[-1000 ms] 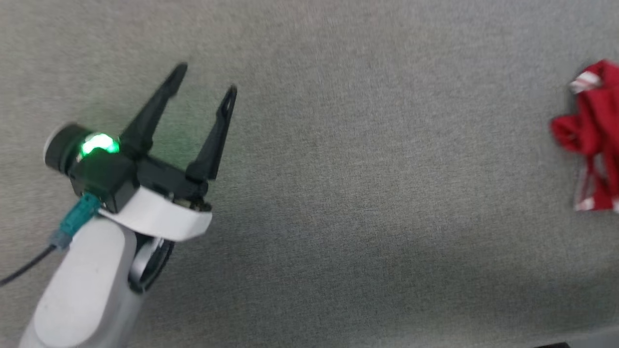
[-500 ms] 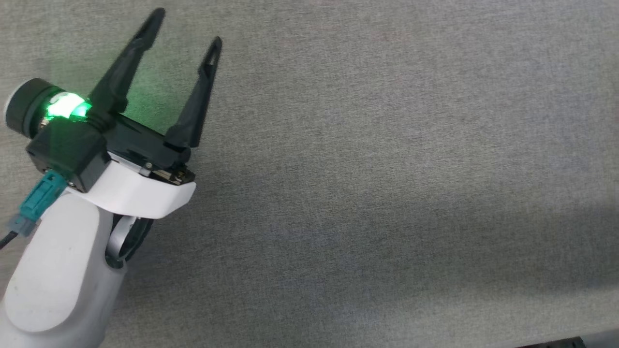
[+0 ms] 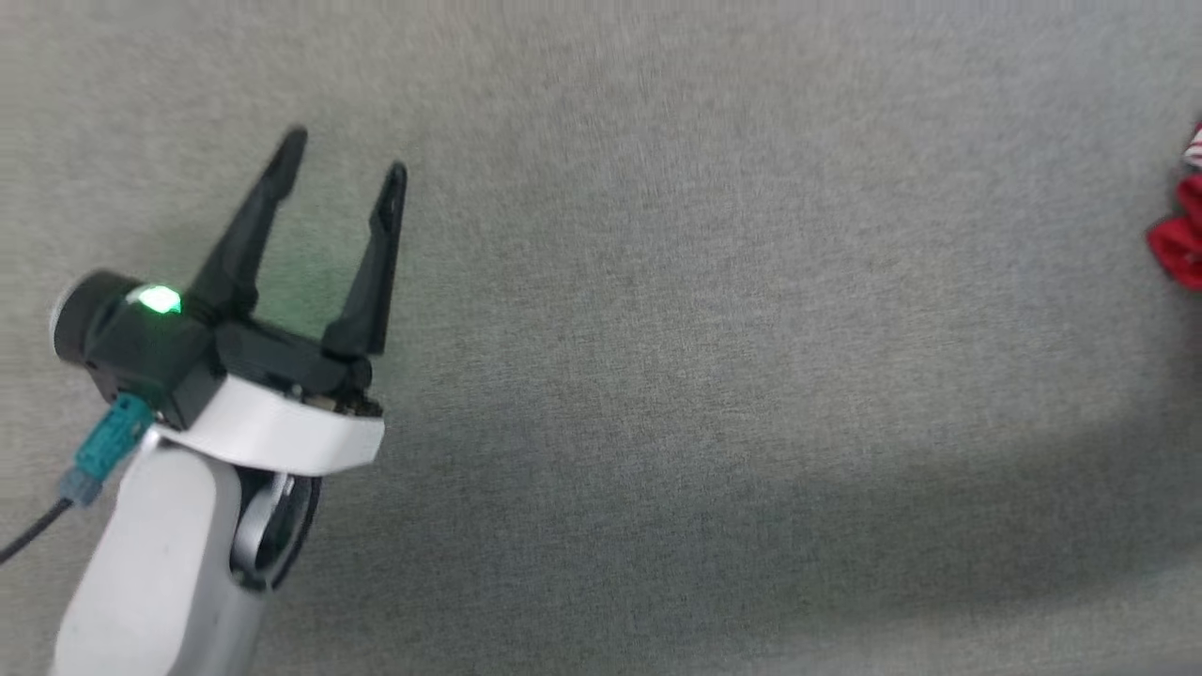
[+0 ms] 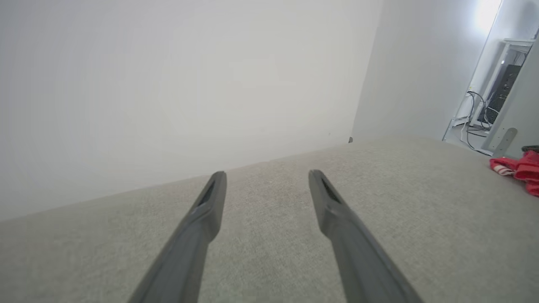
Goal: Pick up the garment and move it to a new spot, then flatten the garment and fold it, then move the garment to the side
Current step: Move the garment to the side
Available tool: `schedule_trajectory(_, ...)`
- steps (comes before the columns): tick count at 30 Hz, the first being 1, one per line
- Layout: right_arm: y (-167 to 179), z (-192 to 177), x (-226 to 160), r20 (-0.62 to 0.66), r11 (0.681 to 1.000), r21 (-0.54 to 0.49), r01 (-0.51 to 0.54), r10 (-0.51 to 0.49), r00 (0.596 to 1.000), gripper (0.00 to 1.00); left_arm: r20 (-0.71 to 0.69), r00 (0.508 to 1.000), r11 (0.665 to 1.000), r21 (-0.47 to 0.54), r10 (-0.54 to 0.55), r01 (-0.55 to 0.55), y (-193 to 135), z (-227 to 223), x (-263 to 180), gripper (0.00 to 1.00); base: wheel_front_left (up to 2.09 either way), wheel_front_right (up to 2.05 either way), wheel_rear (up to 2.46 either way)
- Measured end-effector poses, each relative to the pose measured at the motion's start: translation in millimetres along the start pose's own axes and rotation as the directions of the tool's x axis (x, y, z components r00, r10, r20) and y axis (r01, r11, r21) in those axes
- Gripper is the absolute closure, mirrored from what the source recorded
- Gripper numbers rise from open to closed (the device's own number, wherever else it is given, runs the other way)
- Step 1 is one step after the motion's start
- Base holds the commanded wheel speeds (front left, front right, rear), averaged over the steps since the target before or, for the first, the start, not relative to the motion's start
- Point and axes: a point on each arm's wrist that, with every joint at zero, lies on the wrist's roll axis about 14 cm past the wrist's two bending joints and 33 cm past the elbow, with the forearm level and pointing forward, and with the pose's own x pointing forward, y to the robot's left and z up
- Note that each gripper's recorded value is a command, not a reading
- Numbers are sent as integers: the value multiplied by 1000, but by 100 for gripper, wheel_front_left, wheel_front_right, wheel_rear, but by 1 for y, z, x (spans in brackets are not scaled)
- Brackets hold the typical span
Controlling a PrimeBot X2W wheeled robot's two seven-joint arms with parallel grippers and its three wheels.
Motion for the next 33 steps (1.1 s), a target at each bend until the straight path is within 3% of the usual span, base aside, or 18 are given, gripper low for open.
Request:
schedule_trajectory(8, 77, 16, -38, 81, 971, -35, -236, 238, 968, 0, -22, 996, 996, -6, 91, -92, 2, 19, -42, 0, 0, 0, 0)
schedule_trajectory(16, 152, 25, -103, 244, 892, -44, -450, 447, 861, 0, -48, 973, 974, 7, 226, -226, 16, 32, -101, 0, 0, 0, 0)
schedule_trajectory(28, 157, 45, -182, 490, 861, 58, -505, 416, 766, 0, -58, 917, 919, -7, 394, -395, 25, 43, -184, 0, 0, 0, 0)
schedule_trajectory(33, 149, 45, -208, 541, 857, 112, -504, 372, 754, 0, -56, 905, 906, -16, 421, -422, 21, 44, -205, 0, 0, 0, 0)
